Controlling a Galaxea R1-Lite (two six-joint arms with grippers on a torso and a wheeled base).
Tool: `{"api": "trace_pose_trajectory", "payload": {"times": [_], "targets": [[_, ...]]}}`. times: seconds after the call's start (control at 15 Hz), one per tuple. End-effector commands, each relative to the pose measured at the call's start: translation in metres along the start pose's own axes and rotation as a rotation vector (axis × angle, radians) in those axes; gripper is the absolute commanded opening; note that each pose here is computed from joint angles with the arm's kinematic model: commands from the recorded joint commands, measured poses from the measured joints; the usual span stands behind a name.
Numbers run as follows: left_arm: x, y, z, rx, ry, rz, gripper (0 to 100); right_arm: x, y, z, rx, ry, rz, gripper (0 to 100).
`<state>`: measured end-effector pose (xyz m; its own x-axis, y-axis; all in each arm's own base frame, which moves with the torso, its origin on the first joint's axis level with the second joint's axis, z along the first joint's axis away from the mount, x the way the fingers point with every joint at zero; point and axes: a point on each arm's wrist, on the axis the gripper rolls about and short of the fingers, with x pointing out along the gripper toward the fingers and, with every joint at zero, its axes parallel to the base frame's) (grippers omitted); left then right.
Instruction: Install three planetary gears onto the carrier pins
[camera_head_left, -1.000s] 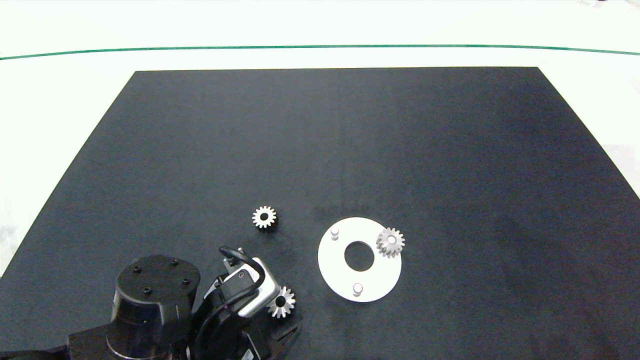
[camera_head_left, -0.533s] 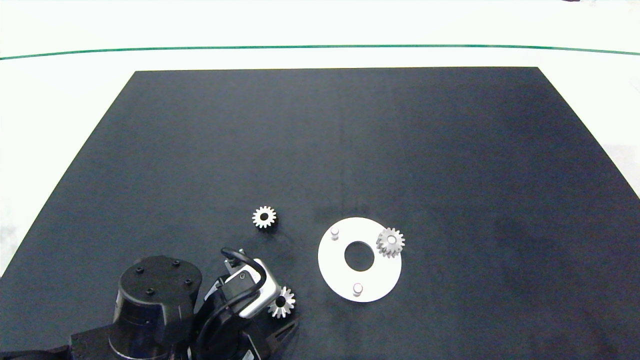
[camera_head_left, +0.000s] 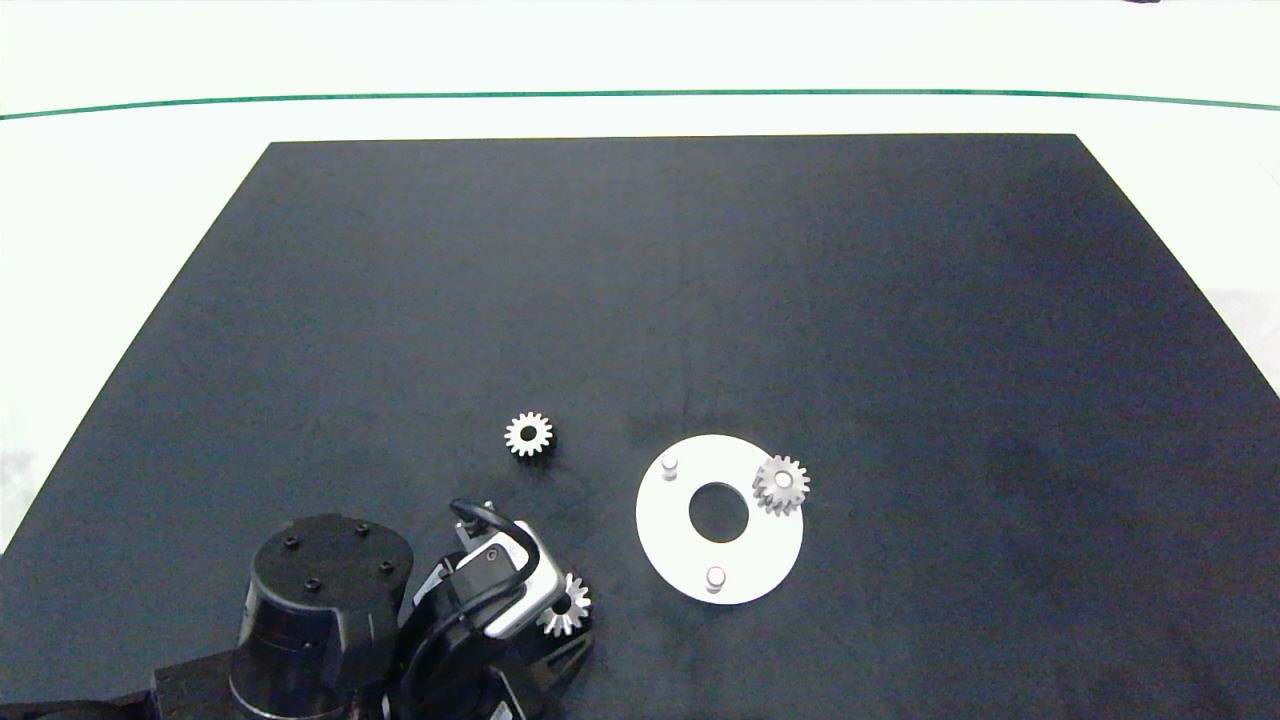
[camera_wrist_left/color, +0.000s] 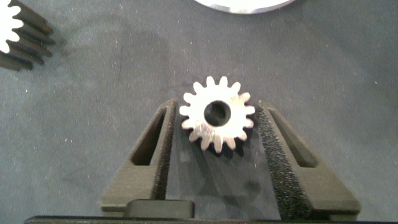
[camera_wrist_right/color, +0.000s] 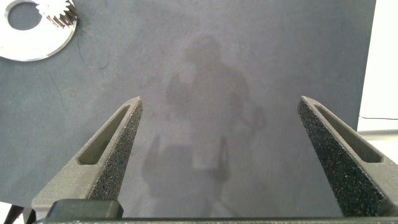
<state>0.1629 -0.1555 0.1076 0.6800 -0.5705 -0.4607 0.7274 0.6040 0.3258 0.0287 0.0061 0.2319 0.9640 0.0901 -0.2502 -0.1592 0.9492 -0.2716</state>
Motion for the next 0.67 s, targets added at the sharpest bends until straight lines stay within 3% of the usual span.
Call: {"api": "trace_pose_trajectory", "payload": {"times": [0.07,0.67], "targets": [[0.004,-0.001,-0.0009,0.004,0.001,-0.002,45,0.0006,0.0003,-0.0004,-0.004,0.005,-0.001,100],[0.0036,-0.0017,-0.0008,0.007,0.0,-0.006,27,0.0006,0.0003,-0.0004,-0.004,0.005,-0.001,100]]}}
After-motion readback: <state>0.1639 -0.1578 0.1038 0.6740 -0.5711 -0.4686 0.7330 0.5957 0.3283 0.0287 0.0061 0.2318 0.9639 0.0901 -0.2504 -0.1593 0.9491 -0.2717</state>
